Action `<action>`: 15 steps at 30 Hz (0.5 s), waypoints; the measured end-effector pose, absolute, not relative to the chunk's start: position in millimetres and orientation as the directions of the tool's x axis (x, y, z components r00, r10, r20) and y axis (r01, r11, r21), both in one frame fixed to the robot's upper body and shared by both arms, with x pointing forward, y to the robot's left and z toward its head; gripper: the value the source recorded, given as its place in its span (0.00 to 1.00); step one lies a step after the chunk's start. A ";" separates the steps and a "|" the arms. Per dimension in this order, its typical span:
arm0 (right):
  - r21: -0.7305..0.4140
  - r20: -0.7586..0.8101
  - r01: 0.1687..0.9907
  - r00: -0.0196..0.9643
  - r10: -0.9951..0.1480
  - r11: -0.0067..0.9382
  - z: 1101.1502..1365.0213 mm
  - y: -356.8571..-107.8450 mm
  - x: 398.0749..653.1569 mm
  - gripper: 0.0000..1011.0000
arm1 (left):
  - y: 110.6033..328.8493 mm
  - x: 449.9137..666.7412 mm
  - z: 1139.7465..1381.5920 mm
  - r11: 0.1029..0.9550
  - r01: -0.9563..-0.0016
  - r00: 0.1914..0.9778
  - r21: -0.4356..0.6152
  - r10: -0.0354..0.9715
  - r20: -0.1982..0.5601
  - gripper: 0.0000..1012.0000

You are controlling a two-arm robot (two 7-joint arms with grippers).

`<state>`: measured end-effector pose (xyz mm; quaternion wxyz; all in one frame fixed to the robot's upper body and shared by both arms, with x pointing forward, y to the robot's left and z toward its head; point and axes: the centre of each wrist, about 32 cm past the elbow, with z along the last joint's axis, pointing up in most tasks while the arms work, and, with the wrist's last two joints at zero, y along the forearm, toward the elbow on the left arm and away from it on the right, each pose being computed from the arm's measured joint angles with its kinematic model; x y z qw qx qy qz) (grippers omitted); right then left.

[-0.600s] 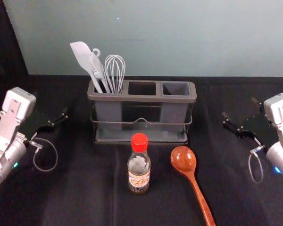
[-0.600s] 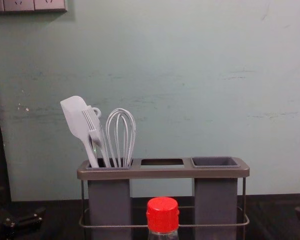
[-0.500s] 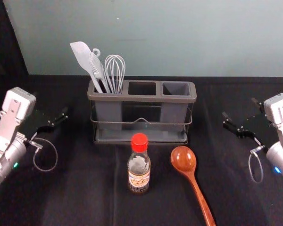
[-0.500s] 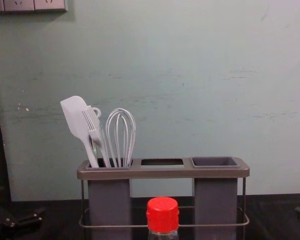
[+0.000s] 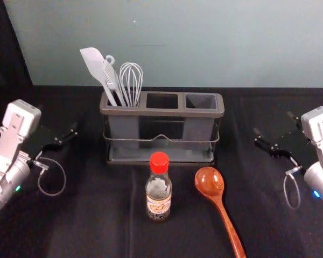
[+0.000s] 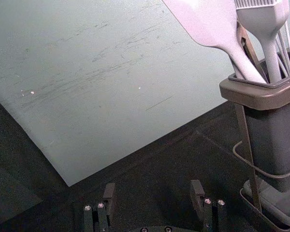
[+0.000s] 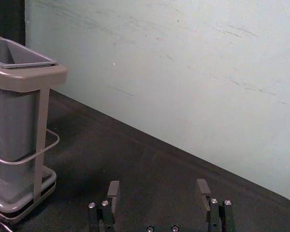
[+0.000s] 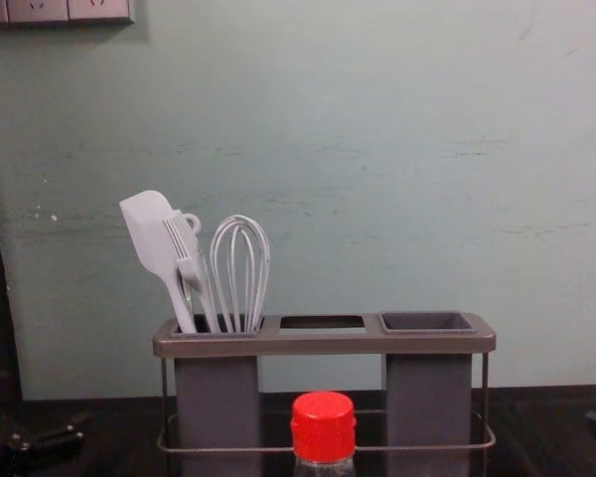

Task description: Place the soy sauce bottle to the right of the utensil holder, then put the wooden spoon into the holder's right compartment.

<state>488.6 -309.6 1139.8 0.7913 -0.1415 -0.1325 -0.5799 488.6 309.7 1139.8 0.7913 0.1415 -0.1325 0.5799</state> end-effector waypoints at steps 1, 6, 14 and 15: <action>-0.070 0.374 0.955 0.292 -0.880 0.287 1139.8 -309.6 488.6 0.99 | 309.7 488.6 1139.8 0.287 -0.955 0.292 0.070 0.880 0.374 0.99; -0.070 0.374 0.955 0.292 -0.880 0.287 1139.8 -309.7 488.6 0.99 | 309.6 488.6 1139.8 0.287 -0.955 0.292 0.070 0.880 0.374 0.99; -0.070 0.374 0.955 0.292 -0.880 0.287 1139.8 -309.6 488.6 0.99 | 309.6 488.6 1139.8 0.287 -0.955 0.292 0.070 0.880 0.374 0.99; -0.070 0.374 0.955 0.292 -0.880 0.287 1139.8 -309.7 488.6 0.99 | 309.7 488.6 1139.8 0.287 -0.955 0.292 0.070 0.880 0.374 0.99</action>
